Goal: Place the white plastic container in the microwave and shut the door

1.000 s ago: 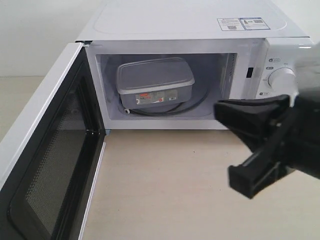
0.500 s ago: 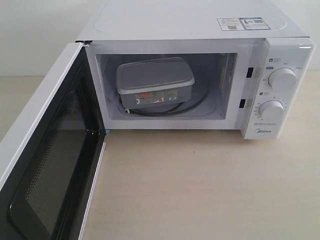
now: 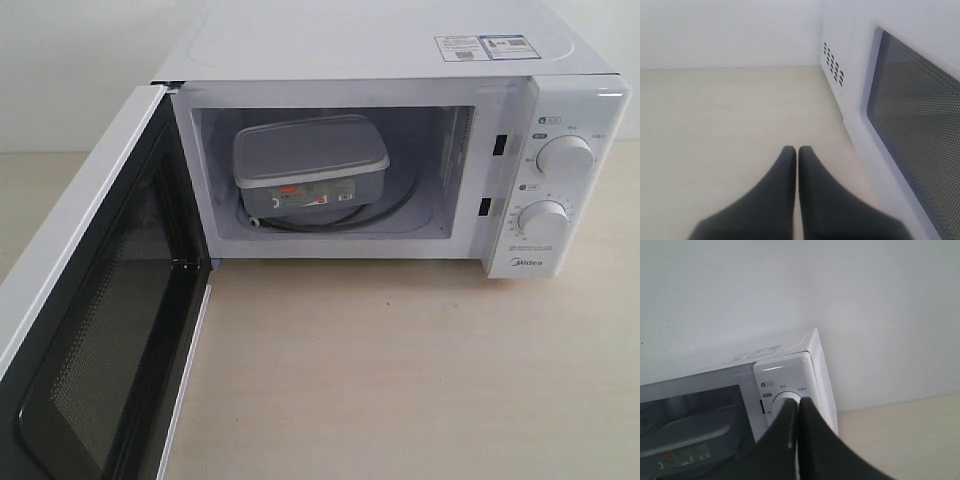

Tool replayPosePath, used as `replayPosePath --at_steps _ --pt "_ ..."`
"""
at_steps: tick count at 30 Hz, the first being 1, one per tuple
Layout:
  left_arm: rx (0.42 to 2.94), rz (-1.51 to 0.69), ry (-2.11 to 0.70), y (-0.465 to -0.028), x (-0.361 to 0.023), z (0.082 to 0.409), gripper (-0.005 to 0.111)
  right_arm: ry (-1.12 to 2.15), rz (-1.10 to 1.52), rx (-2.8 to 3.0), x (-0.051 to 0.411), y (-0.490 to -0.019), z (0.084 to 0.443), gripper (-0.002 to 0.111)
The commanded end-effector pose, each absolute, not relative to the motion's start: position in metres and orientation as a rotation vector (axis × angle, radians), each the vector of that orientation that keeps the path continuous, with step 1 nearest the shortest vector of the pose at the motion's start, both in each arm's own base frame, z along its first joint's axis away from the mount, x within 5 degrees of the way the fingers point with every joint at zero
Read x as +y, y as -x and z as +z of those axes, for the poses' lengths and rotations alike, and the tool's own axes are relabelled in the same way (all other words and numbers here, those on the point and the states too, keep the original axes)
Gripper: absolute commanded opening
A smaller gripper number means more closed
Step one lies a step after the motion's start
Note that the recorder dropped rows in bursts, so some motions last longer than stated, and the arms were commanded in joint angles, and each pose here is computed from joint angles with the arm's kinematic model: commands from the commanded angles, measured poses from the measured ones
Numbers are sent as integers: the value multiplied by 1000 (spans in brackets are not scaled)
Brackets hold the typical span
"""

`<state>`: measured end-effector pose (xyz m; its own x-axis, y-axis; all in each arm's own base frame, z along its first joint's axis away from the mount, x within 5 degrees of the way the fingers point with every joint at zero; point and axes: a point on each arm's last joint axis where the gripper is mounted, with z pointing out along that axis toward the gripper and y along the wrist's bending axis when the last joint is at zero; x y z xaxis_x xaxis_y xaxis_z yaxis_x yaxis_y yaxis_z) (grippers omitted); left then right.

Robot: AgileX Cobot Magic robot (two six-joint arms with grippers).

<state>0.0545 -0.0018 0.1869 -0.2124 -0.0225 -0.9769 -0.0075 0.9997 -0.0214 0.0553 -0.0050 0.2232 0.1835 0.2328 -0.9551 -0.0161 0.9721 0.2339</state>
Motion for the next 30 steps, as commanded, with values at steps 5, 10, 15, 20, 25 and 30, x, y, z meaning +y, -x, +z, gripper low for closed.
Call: replayPosePath --at_steps 5,10,15,20,25,30 --pt "1785 -23 32 -54 -2 186 4 -81 226 1503 6 -56 212 0" --pt "1785 -23 32 -54 -2 186 4 65 210 1616 14 -55 201 0" --pt "1785 -23 32 -54 -2 186 4 145 87 1714 10 -55 192 0" --pt "1785 -23 32 -54 -2 186 4 37 90 1820 5 -53 183 0" --pt "1785 -23 32 -54 -2 186 4 -23 110 1826 3 -53 182 0" --pt "1785 -23 32 -54 -2 186 4 -23 109 1833 3 -53 182 0"
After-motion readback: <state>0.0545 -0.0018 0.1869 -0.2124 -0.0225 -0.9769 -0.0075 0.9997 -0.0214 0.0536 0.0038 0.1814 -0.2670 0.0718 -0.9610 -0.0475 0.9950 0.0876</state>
